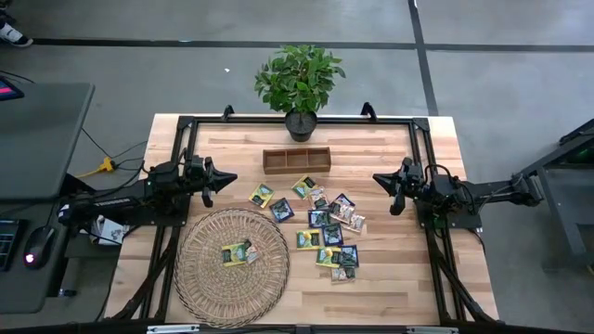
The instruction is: Pick & Place Tea
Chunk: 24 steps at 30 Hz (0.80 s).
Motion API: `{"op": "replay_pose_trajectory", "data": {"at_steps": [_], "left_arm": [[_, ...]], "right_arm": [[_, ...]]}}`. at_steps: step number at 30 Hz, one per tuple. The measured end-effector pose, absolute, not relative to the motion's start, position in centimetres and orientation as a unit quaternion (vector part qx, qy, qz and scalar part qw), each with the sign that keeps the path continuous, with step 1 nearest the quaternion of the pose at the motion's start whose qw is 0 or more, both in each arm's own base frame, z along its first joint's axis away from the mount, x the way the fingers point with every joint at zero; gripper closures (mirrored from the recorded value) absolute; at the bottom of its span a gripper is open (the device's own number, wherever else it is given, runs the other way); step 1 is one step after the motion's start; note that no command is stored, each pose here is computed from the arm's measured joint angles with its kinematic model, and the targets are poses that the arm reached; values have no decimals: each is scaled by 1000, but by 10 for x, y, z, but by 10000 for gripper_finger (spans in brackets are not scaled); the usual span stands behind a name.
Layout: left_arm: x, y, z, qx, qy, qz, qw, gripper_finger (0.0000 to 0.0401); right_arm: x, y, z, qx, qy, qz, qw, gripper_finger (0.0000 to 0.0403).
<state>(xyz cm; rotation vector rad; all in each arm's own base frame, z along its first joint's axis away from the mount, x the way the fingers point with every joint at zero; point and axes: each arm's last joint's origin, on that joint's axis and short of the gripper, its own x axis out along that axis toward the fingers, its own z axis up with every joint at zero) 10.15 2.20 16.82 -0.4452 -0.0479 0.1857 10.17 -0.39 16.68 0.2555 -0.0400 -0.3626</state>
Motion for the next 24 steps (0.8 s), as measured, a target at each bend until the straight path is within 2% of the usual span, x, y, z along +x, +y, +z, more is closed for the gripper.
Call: {"op": "replay_pose_trajectory", "data": {"at_steps": [8, 15, 24], "left_arm": [[101, 23, 169, -242, -32, 108, 964, 400], [102, 18, 170, -261, -13, 22, 965, 400], [95, 12, 197, -199, 24, -51, 978, 400]], "right_arm": [[102, -4, 167, 127, -20, -180, 975, 389], [102, -4, 167, 127, -20, -180, 975, 389], [102, -4, 167, 127, -20, -180, 975, 389]]}}
